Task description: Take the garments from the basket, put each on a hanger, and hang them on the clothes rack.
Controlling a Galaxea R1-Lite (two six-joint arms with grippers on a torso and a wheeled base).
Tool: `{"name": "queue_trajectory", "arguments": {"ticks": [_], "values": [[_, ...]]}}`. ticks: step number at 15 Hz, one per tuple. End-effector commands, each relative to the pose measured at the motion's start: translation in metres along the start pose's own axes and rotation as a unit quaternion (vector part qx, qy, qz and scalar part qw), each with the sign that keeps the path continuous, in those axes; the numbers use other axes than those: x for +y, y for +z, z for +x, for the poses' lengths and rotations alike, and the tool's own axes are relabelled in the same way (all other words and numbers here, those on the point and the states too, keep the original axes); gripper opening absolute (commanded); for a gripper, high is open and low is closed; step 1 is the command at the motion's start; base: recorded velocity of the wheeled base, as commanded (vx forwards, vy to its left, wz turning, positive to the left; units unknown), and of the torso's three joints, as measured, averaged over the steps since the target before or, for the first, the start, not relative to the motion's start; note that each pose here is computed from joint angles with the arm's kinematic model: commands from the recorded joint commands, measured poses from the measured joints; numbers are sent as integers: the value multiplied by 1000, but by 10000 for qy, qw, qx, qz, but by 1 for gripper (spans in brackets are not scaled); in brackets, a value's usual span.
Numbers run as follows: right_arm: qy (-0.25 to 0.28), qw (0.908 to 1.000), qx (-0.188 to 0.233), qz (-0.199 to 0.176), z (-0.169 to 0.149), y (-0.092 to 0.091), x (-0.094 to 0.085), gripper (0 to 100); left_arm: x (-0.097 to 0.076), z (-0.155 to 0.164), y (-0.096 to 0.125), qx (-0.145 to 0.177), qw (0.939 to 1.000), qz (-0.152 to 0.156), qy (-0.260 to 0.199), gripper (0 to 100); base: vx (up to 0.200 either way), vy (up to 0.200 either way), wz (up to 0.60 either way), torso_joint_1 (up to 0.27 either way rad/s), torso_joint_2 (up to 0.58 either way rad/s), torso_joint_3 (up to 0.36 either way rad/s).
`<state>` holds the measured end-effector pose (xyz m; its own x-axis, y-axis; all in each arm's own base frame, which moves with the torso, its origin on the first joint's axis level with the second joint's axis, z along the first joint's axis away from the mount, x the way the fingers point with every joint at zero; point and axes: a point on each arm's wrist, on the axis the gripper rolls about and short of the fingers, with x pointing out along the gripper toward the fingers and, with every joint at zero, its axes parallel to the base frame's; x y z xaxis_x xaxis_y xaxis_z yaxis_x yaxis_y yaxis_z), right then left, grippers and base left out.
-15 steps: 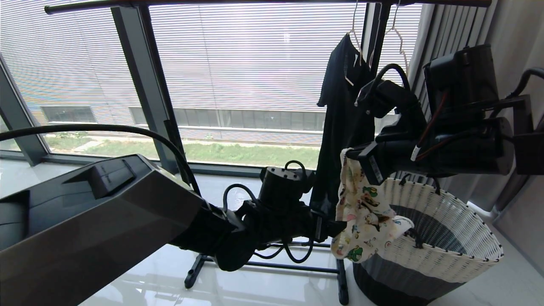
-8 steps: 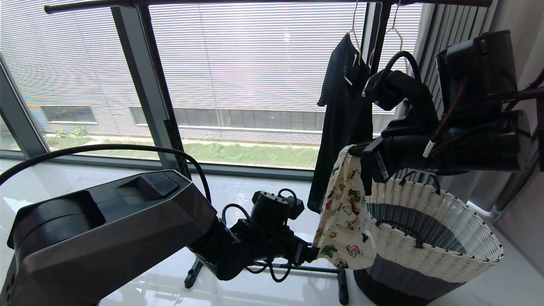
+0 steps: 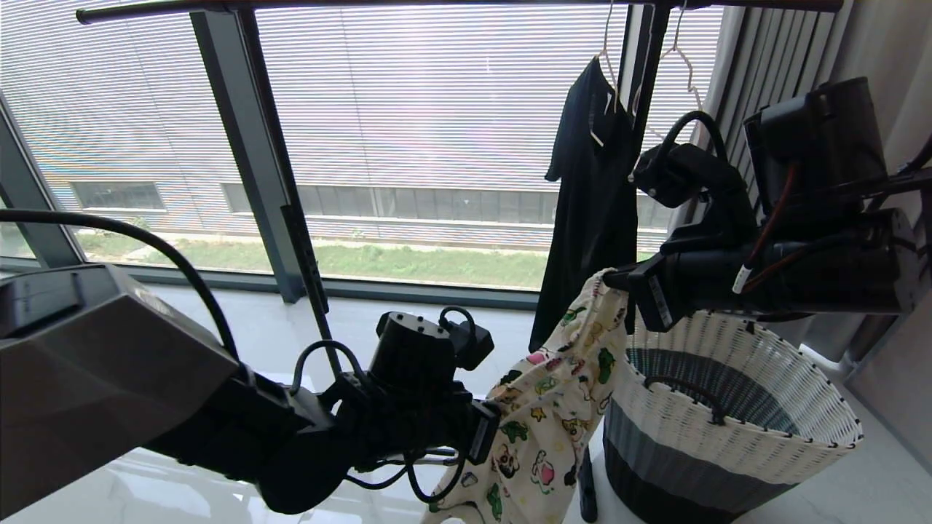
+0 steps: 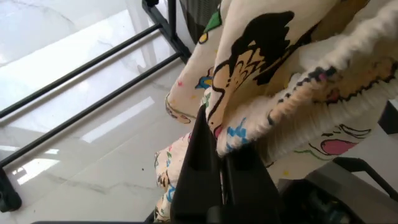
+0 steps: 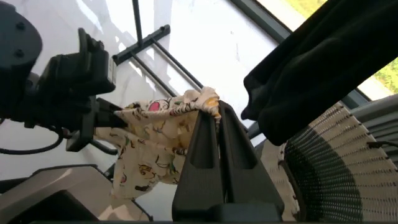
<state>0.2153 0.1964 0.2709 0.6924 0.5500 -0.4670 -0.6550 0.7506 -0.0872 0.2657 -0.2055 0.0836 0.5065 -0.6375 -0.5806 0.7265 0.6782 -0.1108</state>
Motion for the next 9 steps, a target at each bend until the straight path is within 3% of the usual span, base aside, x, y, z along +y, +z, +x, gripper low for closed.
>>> {"name": "queue_trajectory", "arguments": {"ticks": [1,2,4,6,9], "values": [[12,9999,95,38,-9,-9,0,0,-23,-119,9,-1035,9928,590,102,0,0,0,0,0,0,0],[19,9999,110,33,-12,-11,1,0,-24,-132,9,-1081,9921,626,129,0,0,0,0,0,0,0],[13,9999,126,44,-28,-20,0,0,-31,-176,16,-802,9951,550,179,0,0,0,0,0,0,0],[-20,10000,14,66,-40,-20,-3,0,-33,-191,27,-653,9964,500,210,0,0,0,0,0,0,0],[72,9997,-217,61,-56,-16,1,0,-28,-181,27,-462,9970,442,425,0,0,0,0,0,0,0]]}}
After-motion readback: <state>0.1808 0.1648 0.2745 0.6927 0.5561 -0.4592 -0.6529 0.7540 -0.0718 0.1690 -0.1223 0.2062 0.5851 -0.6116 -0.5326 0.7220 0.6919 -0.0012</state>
